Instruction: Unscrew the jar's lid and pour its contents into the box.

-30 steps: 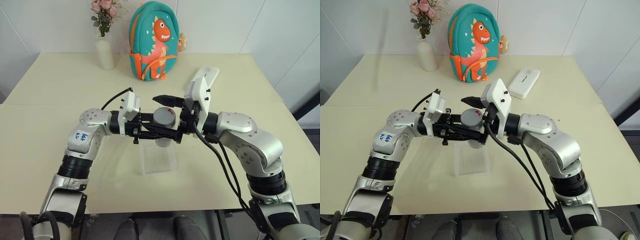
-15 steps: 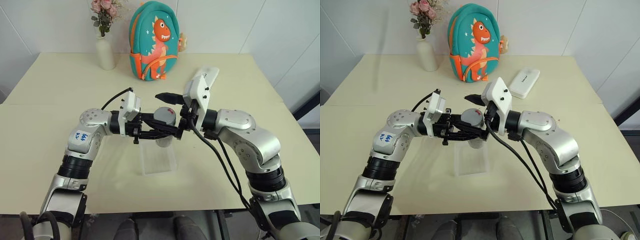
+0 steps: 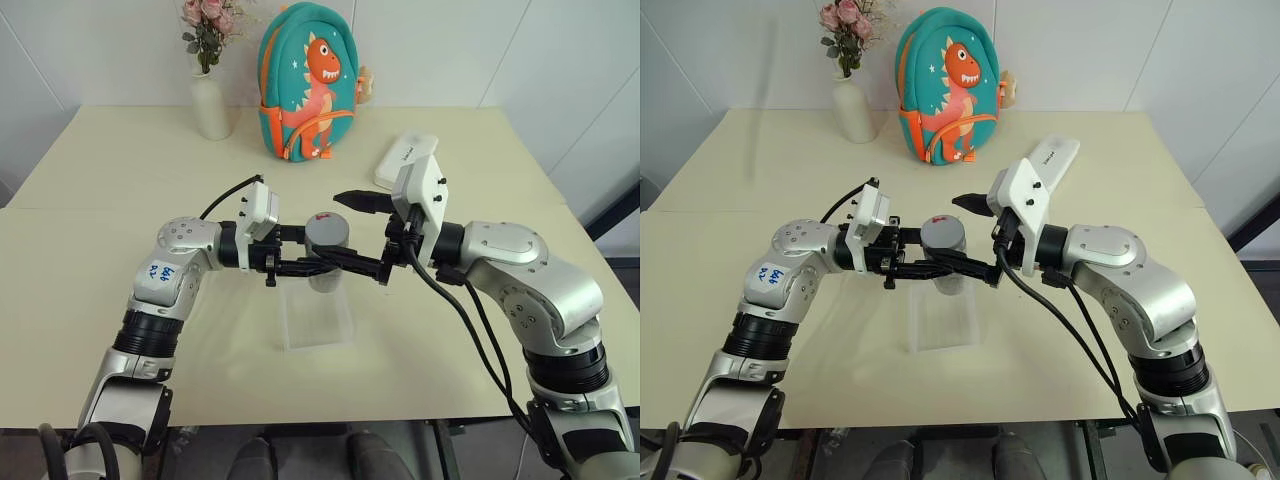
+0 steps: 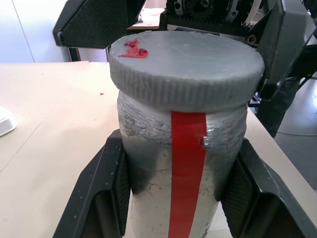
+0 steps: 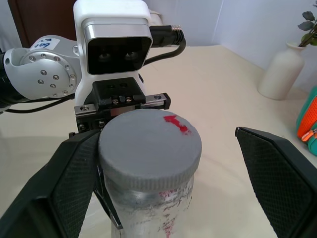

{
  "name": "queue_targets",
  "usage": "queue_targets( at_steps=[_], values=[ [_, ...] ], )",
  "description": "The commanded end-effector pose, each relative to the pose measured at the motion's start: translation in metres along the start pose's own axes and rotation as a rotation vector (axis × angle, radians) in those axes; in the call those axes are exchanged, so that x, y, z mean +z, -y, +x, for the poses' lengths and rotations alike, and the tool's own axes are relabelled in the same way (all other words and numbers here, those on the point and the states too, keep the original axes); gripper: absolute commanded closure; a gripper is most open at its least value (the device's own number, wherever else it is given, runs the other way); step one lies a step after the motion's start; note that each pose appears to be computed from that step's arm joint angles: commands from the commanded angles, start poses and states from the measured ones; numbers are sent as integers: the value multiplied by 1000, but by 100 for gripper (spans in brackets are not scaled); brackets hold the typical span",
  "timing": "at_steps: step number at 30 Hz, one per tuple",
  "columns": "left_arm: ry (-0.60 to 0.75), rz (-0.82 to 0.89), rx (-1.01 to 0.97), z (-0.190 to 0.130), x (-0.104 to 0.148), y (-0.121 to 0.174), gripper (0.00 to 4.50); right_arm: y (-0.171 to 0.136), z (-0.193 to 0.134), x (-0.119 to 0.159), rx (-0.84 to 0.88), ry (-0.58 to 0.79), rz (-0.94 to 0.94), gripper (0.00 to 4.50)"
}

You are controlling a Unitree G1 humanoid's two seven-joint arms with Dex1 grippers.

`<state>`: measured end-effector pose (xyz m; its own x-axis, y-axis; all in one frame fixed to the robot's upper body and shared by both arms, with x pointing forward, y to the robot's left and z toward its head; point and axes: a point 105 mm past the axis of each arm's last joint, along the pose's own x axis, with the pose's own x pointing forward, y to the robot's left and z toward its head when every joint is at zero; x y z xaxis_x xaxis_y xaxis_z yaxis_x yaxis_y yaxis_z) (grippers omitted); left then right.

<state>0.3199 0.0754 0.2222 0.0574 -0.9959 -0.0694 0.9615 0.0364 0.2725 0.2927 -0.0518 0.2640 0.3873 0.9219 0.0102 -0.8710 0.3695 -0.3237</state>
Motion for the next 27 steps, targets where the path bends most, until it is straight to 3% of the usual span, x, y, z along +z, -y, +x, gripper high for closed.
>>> queue_targets(
  at_steps=[1, 16, 27],
  values=[
    [12, 40, -20, -2, 8, 3, 251, 11, -16, 12, -82, 18, -42, 4],
    [8, 39, -19, -2, 7, 2, 251, -9, -30, 22, -7, 31, -11, 4],
    [13, 45, -29, 1, 7, 1, 251, -10, -2, 33, 0, 128, 13, 4]
  ],
)
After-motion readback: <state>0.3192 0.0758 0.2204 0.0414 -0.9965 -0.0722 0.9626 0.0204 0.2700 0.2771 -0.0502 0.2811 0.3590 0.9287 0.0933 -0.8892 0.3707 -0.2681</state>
